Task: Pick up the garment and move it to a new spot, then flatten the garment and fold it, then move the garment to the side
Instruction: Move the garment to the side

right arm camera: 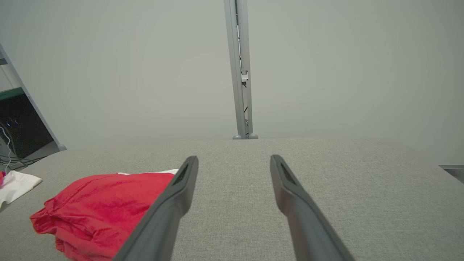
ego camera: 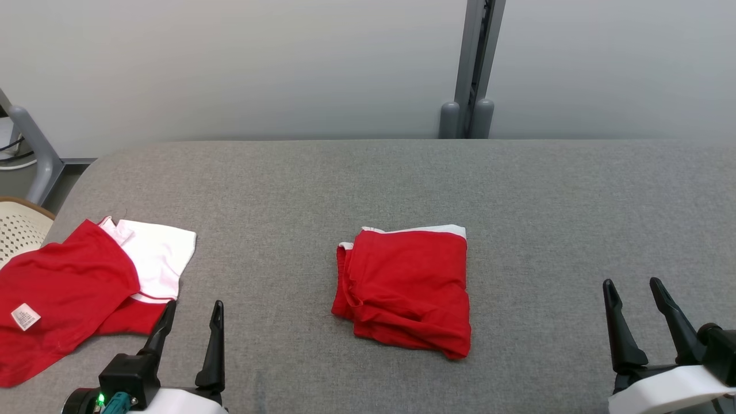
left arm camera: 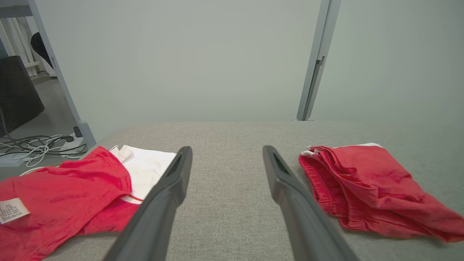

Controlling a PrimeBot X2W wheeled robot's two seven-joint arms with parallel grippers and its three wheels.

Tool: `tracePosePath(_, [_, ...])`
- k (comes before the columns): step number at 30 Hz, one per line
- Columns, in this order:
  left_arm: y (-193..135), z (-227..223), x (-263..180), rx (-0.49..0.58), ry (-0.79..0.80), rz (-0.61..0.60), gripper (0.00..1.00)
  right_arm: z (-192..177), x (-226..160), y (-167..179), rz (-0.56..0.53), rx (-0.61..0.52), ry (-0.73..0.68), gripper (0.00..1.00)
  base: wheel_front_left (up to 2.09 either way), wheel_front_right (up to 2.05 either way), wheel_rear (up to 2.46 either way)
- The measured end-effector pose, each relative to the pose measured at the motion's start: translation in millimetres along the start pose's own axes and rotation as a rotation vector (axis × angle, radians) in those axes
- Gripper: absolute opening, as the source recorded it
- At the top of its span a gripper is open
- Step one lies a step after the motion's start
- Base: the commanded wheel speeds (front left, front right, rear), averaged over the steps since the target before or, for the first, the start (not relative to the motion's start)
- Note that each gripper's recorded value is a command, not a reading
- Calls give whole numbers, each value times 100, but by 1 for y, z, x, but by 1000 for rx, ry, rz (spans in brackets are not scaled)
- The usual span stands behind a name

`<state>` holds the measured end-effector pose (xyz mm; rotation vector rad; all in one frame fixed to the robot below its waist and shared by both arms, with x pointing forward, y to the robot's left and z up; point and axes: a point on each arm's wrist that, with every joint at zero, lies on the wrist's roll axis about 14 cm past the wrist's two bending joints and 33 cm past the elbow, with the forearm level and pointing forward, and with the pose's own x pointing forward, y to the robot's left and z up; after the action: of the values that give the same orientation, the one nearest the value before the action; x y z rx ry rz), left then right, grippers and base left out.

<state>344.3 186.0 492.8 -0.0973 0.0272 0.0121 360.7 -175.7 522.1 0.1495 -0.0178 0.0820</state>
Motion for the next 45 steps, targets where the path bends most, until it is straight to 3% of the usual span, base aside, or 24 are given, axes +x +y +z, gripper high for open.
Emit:
tracePosePath(18, [-3, 0, 3, 1, 1, -8, 100, -5, 2, -1, -2, 2, 19, 100, 0, 0, 0])
tracePosePath(25, [-5, 9, 15, -2, -28, -20, 100, -23, 22, 11, 39, -13, 82, 100, 0, 0, 0])
tracePosePath(31, [-4, 11, 24, -8, -48, -19, 100, -77, 51, 51, 149, 38, 243, 100, 0, 0, 0])
tracePosePath(43, [13, -4, 31, -1, -18, 33, 100, -157, 66, 105, 282, 103, 477, 100, 0, 0, 0])
tracePosePath(44, [13, -4, 32, 0, -19, 34, 100, -162, 65, 107, 288, 106, 500, 81, 0, 0, 0])
tracePosePath(45, [14, -5, 33, 1, -17, 34, 100, -165, 66, 108, 291, 107, 513, 38, 0, 0, 0])
